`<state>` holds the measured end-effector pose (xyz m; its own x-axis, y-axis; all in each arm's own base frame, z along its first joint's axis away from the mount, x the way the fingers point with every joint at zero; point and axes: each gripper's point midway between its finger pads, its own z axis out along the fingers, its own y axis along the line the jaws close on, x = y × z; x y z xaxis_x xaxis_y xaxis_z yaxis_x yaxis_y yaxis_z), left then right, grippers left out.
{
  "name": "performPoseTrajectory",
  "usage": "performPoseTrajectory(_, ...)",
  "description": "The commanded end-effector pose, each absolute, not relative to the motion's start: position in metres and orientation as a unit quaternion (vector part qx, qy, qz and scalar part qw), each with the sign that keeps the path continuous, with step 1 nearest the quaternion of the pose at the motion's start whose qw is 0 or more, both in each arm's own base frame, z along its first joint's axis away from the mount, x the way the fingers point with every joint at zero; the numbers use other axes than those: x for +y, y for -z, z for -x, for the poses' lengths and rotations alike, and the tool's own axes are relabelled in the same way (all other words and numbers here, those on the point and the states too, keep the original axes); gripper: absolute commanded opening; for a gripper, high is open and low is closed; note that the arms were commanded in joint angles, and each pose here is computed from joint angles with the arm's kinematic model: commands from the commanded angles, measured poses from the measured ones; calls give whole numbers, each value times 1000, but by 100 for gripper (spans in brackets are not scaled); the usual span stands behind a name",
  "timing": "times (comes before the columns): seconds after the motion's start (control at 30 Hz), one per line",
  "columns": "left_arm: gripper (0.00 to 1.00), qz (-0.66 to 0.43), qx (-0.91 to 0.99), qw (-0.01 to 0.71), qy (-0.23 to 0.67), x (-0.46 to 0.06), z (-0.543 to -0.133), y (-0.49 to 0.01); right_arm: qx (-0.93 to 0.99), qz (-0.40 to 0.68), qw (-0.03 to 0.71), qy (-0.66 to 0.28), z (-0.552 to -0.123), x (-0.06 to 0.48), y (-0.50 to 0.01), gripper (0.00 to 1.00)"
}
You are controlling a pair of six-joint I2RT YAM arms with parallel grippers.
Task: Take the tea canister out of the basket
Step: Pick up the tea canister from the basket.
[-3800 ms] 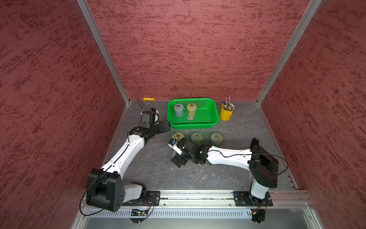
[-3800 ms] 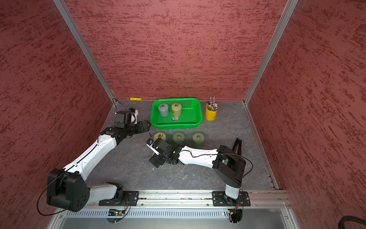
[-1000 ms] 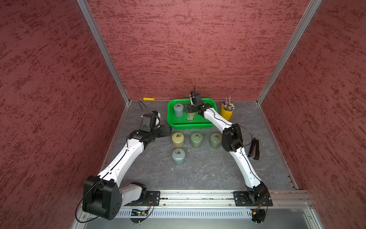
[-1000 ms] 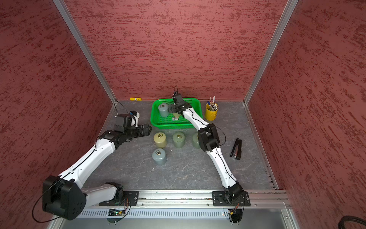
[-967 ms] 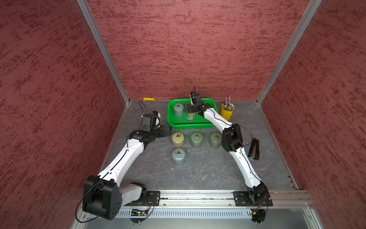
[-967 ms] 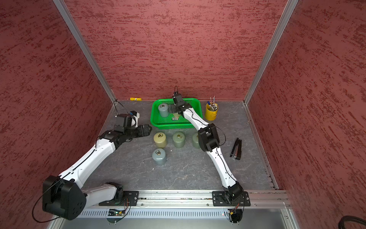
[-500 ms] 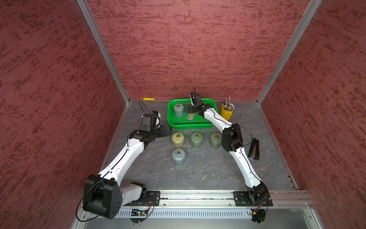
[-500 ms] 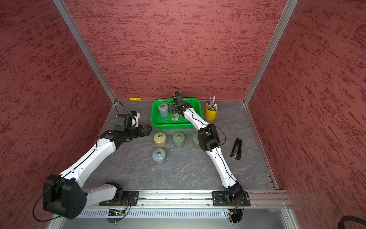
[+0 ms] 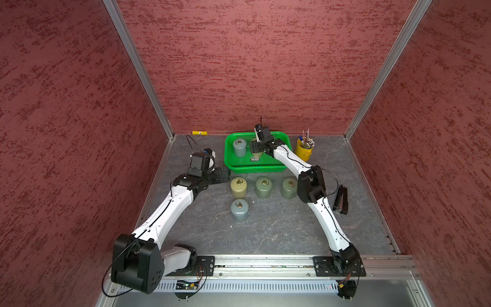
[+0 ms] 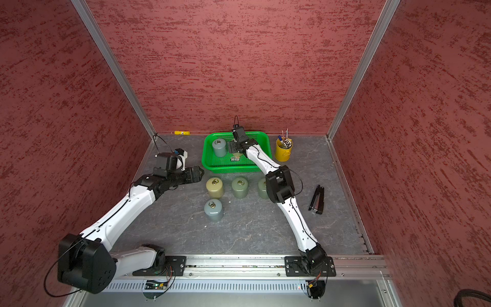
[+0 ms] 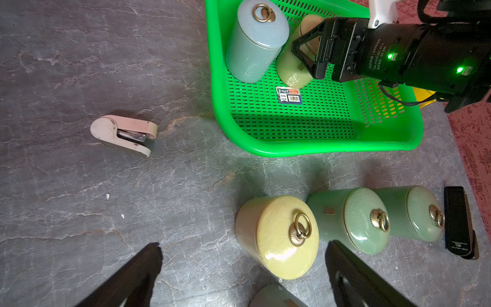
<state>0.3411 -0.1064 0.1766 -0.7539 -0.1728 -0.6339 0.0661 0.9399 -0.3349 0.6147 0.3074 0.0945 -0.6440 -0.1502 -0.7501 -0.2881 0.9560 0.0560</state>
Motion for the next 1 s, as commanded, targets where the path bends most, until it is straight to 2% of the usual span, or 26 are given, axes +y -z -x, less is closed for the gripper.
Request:
performPoseTrajectory(0.0,100,23,918,357,168,-105,-344,-179,905,126,396,-89,-613,305,-93,77)
performPoseTrajectory(0.1,100,21,917,360,168,-106,-344,-182,904,129,397,-98,-610,306,-98,70)
performPoseTrajectory(0.2,100,21,916,362,170,-106,-344,-185,900,130,402,-106,-605,306,-105,58)
performPoseTrajectory(0.43,100,19,915,365,172,-105,-341,-186,894,138,409,-120,-585,301,-128,42)
performPoseTrajectory(0.57,100,19,915,364,172,-106,-341,-186,887,143,421,-128,-572,297,-149,20)
performPoseTrajectory(0.8,100,18,913,366,182,-110,-344,-189,870,152,447,-143,-551,293,-188,4)
performPoseTrajectory(0.97,100,17,913,364,183,-111,-345,-189,855,163,467,-156,-535,293,-220,4)
